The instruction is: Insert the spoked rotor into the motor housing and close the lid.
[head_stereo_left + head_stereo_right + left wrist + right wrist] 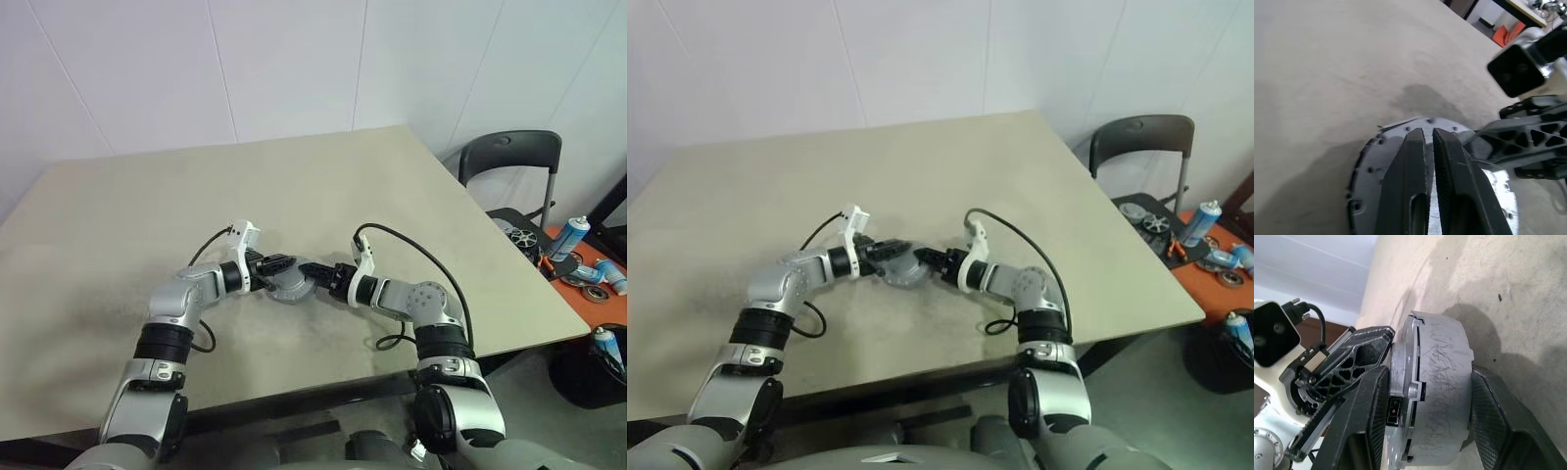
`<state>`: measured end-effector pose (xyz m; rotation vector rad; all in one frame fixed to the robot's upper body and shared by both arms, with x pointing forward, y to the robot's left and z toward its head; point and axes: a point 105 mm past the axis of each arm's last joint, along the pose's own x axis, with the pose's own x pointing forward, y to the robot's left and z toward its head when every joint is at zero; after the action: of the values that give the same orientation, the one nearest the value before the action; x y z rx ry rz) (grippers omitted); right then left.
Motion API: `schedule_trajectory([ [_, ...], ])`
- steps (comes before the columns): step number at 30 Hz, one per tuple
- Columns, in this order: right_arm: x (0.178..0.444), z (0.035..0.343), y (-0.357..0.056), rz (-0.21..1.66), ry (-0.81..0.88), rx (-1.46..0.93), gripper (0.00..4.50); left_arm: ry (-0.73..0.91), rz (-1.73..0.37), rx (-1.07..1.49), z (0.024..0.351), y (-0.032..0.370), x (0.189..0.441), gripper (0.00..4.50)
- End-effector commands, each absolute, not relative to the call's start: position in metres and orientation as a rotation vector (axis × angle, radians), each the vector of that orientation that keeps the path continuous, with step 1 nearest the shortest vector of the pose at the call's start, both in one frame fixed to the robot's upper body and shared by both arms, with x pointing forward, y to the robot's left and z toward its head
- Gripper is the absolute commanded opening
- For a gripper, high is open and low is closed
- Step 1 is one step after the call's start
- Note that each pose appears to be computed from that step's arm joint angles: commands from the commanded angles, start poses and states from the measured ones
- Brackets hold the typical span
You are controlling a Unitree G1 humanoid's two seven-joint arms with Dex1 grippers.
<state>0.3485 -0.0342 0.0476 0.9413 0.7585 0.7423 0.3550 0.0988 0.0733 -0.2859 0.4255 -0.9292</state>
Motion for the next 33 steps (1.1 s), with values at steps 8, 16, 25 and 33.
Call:
schedule_trajectory([
  [8,0.346,0.030,-0.019,0.682,0.828,0.964,1.98,0.508,-0.963,-0.292,0.058,0.090,0.341,0.33],
  [16,0.348,0.030,-0.020,0.669,0.830,0.951,1.98,0.459,-0.967,-0.304,0.075,0.093,0.346,0.33],
  [25,0.348,0.028,-0.022,0.659,0.827,0.965,1.98,0.036,-0.911,-0.517,0.209,0.133,0.367,0.33],
  [33,0.347,0.024,-0.024,0.639,0.842,0.984,1.95,0.049,-0.768,-0.494,0.208,0.177,0.355,0.33],
])
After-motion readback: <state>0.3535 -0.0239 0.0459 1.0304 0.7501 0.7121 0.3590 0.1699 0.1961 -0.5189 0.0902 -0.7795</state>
